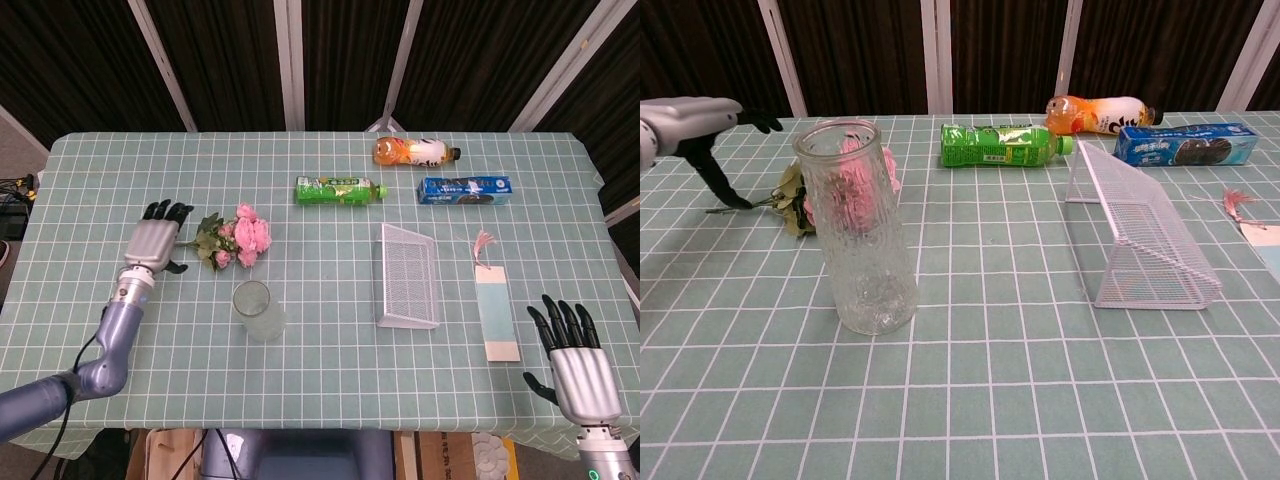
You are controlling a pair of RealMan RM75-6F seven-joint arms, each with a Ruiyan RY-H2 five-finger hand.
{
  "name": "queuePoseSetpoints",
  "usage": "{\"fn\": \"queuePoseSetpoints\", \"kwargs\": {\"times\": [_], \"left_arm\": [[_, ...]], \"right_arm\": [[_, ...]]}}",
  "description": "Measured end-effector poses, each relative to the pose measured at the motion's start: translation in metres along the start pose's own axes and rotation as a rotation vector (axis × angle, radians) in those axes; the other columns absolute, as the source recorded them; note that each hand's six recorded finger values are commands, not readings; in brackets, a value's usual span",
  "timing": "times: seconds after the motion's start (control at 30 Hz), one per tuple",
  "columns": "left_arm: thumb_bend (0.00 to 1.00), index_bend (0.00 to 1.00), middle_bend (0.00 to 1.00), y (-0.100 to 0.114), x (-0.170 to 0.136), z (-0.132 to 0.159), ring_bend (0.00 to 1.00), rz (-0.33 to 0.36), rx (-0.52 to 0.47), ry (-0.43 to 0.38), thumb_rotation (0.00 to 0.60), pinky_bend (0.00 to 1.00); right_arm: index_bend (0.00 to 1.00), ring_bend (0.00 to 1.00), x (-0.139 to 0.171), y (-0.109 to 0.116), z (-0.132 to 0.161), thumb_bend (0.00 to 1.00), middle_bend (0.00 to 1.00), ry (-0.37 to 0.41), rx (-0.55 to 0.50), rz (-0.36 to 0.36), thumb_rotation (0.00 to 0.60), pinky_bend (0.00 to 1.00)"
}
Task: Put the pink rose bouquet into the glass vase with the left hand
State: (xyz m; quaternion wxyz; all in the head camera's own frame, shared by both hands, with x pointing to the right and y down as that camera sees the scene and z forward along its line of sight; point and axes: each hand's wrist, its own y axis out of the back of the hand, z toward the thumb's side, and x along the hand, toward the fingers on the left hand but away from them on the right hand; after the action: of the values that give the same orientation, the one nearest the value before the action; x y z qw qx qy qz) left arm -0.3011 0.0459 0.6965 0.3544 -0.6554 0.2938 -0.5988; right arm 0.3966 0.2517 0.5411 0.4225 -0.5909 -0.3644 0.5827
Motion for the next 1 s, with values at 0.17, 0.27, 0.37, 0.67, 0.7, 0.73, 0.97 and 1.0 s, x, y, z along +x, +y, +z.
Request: {"fn": "queuePoseSetpoints", "kwargs": {"times": [0.17,0.27,0.37,0.67,0.7,0.73,0.97,1.0], "left_arm": [[0.11,0.12,0.09,-0.012,0.013,0.028,0.00,-0.011,-0.001,-0.021,0.600,0.04],[0.13,0.12,0.09,-0.017,0.019,0.037,0.00,-0.013,-0.004,-0.024,0.600,0.04],[0.19,0.13,0.10,-0.021,0.024,0.043,0.00,-0.012,-0.007,-0.020,0.600,0.05],[0.35,0.21,0.20,-0.032,0.038,0.060,0.09,-0.006,-0.006,-0.021,0.600,0.16],[0.39,0.23,0.24,-0.033,0.039,0.063,0.11,-0.005,-0.006,-0.025,0.600,0.19],[0.41,0.25,0.26,-0.035,0.040,0.066,0.13,0.001,-0.006,-0.033,0.600,0.22],[0.48,0.34,0.39,-0.041,0.042,0.079,0.27,0.052,0.019,-0.076,0.600,0.38],[0.49,0.35,0.41,-0.042,0.042,0.079,0.29,0.054,0.023,-0.076,0.600,0.41]], "right_arm": [[0.14,0.00,0.000,-0.002,0.001,0.15,0.04,0.002,0.004,0.003,0.600,0.00],[0.14,0.00,-0.001,-0.003,0.000,0.15,0.04,0.001,0.005,0.005,0.600,0.00],[0.14,0.00,-0.001,-0.003,-0.001,0.15,0.04,-0.002,0.003,0.007,0.600,0.00],[0.14,0.00,-0.003,-0.004,-0.004,0.15,0.04,-0.012,0.000,0.012,0.600,0.00],[0.14,0.00,-0.003,-0.004,-0.004,0.15,0.04,-0.014,-0.001,0.011,0.600,0.00],[0.14,0.00,-0.003,-0.004,-0.004,0.15,0.04,-0.015,-0.002,0.012,0.600,0.00],[0.14,0.00,-0.003,-0.003,-0.006,0.15,0.04,-0.016,-0.008,0.010,0.600,0.00],[0.14,0.00,-0.003,-0.003,-0.006,0.15,0.04,-0.016,-0.010,0.010,0.600,0.00]]}}
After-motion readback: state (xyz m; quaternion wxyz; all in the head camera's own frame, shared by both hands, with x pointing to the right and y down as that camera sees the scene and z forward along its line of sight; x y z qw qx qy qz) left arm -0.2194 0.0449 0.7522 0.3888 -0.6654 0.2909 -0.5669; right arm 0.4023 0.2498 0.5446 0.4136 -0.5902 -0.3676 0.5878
